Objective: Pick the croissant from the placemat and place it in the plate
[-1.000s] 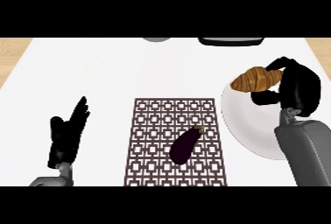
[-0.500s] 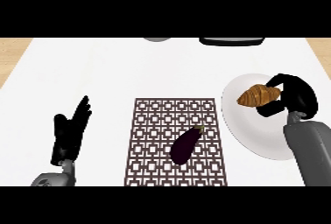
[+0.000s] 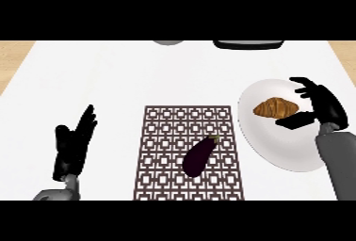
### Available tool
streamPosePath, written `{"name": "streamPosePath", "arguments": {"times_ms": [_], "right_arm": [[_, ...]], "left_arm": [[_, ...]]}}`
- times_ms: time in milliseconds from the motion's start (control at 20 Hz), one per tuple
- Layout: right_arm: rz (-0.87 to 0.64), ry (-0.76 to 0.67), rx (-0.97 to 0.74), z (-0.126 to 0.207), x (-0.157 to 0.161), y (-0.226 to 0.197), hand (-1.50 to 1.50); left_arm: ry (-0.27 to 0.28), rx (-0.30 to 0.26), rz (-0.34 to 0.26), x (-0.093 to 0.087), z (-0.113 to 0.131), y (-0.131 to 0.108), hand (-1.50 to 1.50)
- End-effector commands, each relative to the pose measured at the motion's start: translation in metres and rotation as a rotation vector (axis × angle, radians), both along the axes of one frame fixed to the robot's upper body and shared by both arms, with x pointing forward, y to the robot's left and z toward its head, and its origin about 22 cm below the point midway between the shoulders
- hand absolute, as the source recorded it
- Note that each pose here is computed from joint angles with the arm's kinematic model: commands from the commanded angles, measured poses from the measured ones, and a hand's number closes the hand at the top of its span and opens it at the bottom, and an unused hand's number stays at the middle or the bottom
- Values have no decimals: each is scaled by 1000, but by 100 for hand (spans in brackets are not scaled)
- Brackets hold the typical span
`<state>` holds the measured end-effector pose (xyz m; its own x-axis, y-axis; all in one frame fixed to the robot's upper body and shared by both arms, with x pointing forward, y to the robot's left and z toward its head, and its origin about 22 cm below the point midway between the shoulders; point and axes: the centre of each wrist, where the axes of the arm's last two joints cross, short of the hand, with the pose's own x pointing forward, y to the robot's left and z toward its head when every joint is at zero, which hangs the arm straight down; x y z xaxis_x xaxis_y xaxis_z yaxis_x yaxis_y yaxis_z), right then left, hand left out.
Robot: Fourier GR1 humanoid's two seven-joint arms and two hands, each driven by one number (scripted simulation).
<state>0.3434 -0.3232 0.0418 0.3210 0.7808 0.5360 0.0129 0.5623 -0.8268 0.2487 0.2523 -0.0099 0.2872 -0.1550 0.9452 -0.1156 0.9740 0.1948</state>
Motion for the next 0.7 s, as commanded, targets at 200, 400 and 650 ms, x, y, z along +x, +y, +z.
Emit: {"name": "streamPosePath", "arguments": {"times_ms": [200,400,650], "right_arm": [[-23,-432,423,23,-17,-24,-150],[-34,-471,548,11,-37,-41,-150],[-5,-441,587,-5,-63,-58,-150]], "left_arm": [[14,8,13,-3,-11,2,0],[-9,3,21,4,-10,3,0],[3,6,6,15,10,-8,0]]}}
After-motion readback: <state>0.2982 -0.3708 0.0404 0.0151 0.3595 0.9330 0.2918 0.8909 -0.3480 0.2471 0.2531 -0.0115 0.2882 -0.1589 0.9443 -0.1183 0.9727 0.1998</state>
